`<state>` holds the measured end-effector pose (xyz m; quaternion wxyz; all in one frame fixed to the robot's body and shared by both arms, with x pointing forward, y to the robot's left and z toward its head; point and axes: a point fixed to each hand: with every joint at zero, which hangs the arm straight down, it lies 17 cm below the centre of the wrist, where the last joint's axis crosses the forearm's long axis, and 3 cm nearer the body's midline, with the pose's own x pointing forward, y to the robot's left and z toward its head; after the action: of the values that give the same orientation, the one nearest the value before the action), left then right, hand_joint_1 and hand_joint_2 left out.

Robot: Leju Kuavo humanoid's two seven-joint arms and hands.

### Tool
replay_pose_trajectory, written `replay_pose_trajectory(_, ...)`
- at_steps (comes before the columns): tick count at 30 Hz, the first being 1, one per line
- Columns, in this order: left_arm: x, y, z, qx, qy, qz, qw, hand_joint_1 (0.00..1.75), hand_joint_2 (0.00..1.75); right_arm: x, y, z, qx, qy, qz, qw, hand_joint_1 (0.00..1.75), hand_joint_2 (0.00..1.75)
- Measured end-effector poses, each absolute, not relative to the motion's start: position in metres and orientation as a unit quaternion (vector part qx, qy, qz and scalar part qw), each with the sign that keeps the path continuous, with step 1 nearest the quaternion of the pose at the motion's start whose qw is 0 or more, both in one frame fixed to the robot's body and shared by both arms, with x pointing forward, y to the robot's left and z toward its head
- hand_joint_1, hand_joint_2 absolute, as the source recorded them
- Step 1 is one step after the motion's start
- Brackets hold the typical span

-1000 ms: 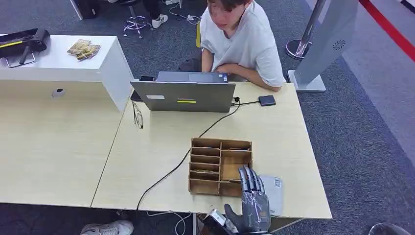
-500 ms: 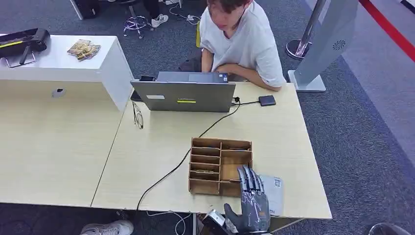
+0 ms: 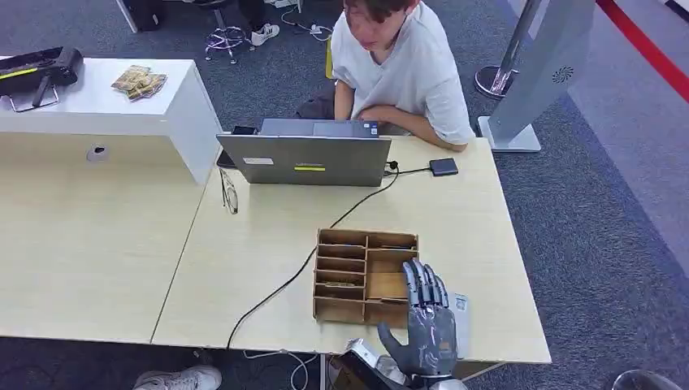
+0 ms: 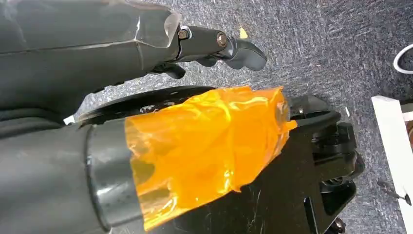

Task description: Pass the card to the sensor for recognition and then transmit it.

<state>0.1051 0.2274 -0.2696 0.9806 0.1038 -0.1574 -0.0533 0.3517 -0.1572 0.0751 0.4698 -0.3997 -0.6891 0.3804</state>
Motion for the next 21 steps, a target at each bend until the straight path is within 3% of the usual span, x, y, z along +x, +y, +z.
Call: replay_pose_trajectory(21, 0.106, 0.225, -0.269, 0.099, -0.161, -0.067, 0.980, 0.00, 0.00, 0.368, -0.165, 0.108, -0.428, -0.700, 0.380, 0.428, 0.00, 1.75)
